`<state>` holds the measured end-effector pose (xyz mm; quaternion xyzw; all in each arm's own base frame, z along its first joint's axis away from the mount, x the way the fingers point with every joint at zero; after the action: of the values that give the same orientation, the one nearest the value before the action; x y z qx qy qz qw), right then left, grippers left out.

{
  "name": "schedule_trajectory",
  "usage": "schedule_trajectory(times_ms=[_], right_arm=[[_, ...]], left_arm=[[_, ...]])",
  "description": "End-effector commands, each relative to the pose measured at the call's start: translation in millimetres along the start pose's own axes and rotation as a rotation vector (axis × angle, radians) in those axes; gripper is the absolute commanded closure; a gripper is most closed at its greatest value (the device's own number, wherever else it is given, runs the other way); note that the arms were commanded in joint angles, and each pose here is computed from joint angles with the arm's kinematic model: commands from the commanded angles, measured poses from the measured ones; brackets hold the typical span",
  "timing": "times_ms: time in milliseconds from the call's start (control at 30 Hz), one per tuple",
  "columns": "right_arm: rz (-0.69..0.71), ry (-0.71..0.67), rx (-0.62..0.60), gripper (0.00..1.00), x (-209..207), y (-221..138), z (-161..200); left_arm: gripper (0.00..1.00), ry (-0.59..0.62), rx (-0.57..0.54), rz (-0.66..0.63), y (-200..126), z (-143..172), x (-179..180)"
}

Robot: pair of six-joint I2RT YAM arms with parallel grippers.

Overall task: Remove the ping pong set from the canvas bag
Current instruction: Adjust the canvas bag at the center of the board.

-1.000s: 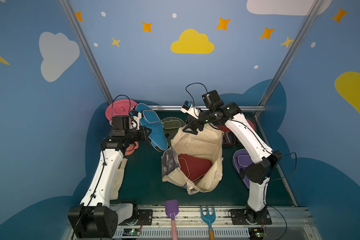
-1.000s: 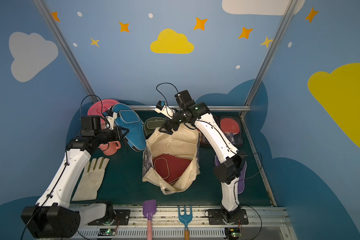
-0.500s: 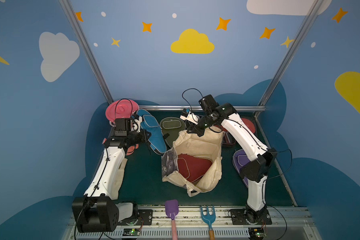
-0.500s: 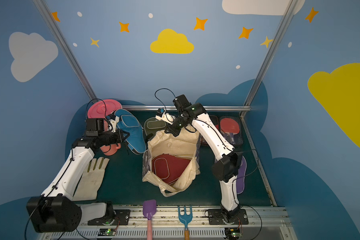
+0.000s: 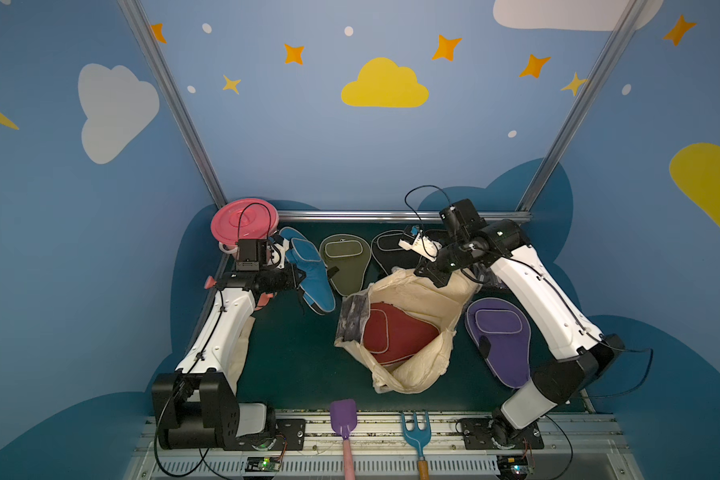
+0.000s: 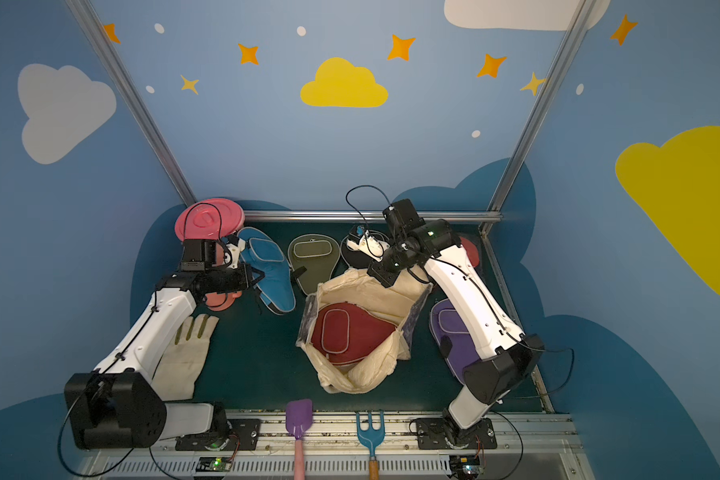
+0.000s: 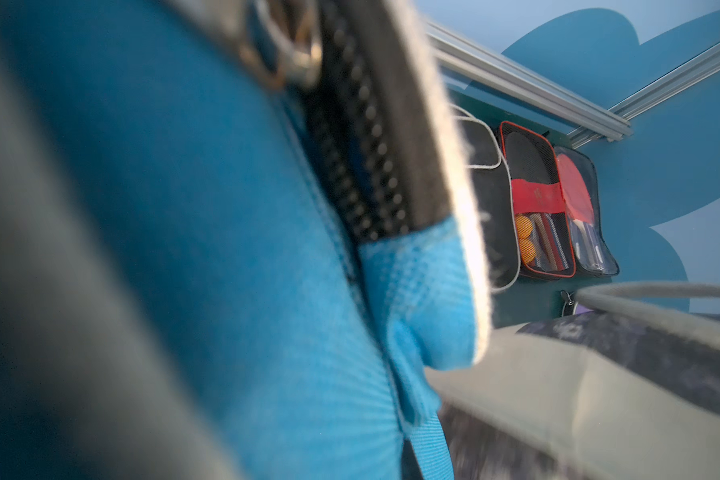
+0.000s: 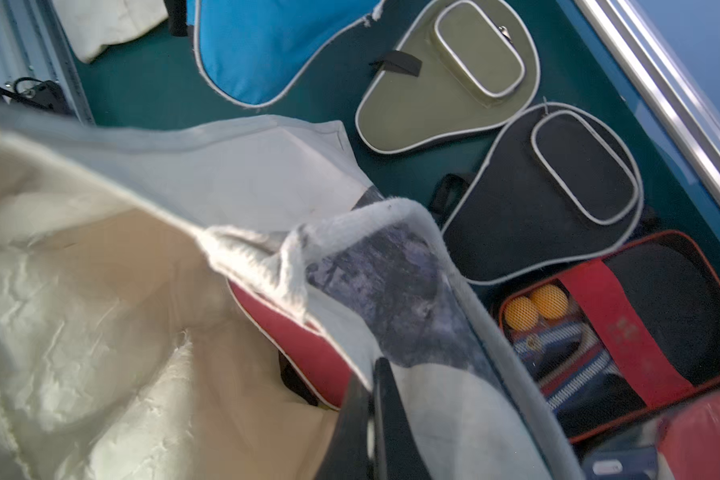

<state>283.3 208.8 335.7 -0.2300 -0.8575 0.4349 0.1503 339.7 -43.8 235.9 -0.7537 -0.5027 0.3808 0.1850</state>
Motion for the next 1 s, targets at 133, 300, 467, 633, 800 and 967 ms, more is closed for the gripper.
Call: schedule_trajectory(times_ms=[133,300,467,633,800,967], right_arm=[[0.053,0.034,-0.003,1.0,-7.0,-15.1,12.2],[0.033,0.034,-0.016,1.0,-5.3,-14.3,9.7],[0.028,0.032,-0.017,1.0,-4.2,-14.3,10.2],[0.02,0.034,-0.021,1.0,-3.4,-13.7,10.3],[0.019,0.036,-0.016,1.0,-3.3,-12.5,10.8],[0.024,0.035,-0.012,1.0,-5.2,-10.6,11.0]], left_arm=[[0.96,0.058,-0.036,0.009,13.3,-20.7,3.8],[0.97,0.036,0.039,-0.049,39.0,-18.2,20.2],[0.97,0.031,0.073,-0.104,55.6,-16.2,34.7],[0.97,0.02,0.096,-0.106,73.3,-14.3,42.8],[0.94,-0.003,0.138,-0.123,86.4,-8.0,52.0],[0.54,-0.024,0.191,-0.173,90.0,0.7,60.5]])
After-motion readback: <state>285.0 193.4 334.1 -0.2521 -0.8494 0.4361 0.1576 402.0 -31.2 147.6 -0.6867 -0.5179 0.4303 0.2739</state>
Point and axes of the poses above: each gripper's point midway between its finger pads, its own y axis out along the fingers, its own x axis along the line the jaws close on, z = x × y, the point moved 5 cm from there along -y, back along the fingers, and after that the axes turned 7 degrees about y, right-handed, at the moved point
